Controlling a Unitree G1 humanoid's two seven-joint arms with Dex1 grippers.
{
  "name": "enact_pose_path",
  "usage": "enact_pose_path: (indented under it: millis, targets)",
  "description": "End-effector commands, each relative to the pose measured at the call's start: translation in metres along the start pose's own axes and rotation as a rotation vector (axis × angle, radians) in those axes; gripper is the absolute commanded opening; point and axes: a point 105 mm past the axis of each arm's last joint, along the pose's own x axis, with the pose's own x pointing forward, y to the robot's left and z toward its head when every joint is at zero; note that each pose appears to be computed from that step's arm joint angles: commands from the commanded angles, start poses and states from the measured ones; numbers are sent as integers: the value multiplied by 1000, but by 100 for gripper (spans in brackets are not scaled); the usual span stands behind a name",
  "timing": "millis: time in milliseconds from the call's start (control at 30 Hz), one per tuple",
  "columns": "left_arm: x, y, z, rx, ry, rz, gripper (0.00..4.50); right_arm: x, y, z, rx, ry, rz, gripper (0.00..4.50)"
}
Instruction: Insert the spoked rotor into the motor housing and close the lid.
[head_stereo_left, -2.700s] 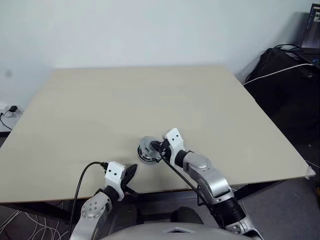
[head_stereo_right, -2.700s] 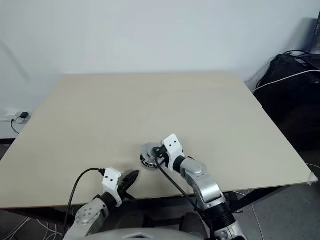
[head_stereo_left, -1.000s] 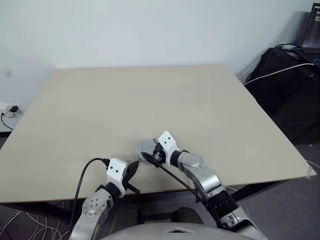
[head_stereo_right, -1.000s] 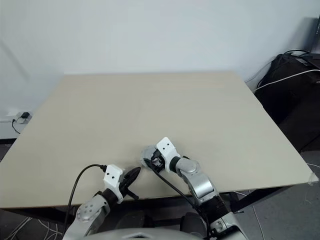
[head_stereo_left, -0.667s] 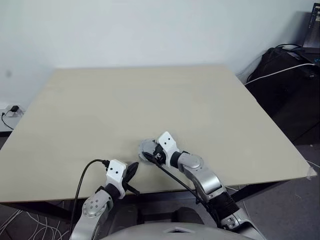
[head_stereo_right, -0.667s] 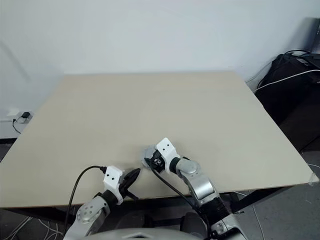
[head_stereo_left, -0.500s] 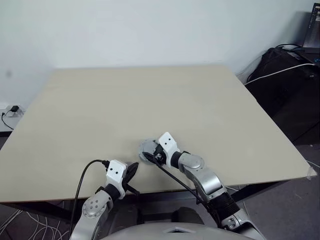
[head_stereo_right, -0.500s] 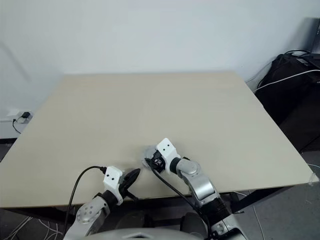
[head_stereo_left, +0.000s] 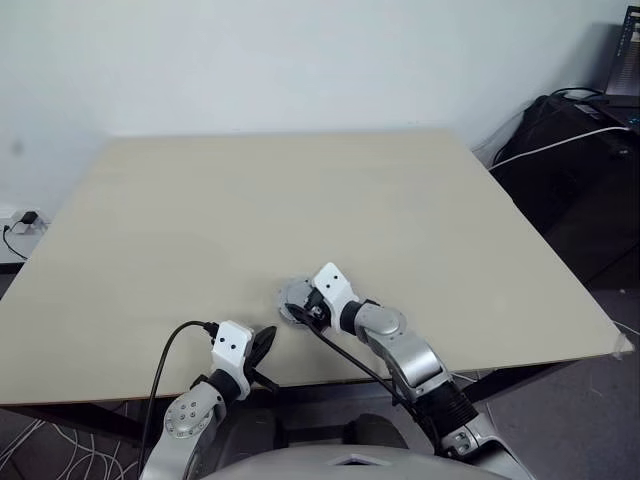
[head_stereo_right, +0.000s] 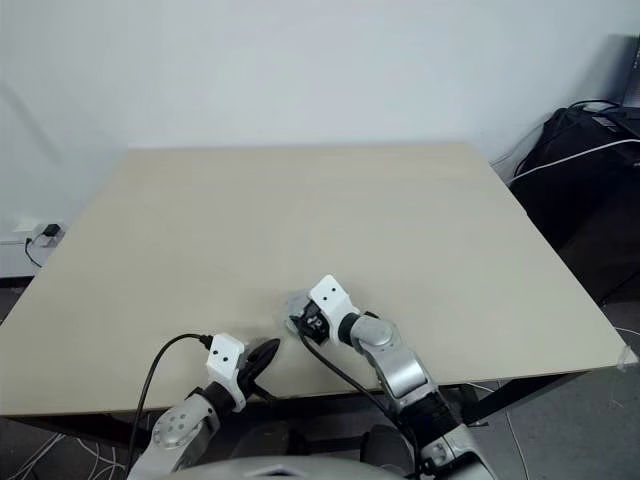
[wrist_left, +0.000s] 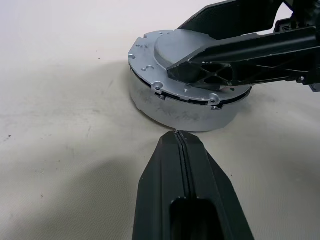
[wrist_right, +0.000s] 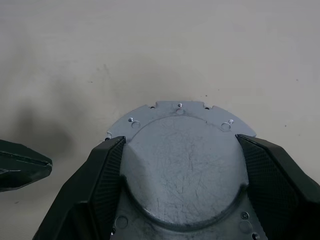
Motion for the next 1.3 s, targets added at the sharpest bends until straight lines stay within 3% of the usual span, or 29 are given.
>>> enact_pose_path:
  millis: [33, 1067, 1300]
  targets:
    - [2, -2, 16, 21, -56, -6, 0, -1, -6, 8, -29, -7, -17, 320]
    - [2, 1, 18, 31, -56, -2, 0, -3, -4, -8, -59, 58, 26, 320]
    - [8, 15, 31, 52, -87, 34, 0, -3, -2, -10, -52, 64, 32, 320]
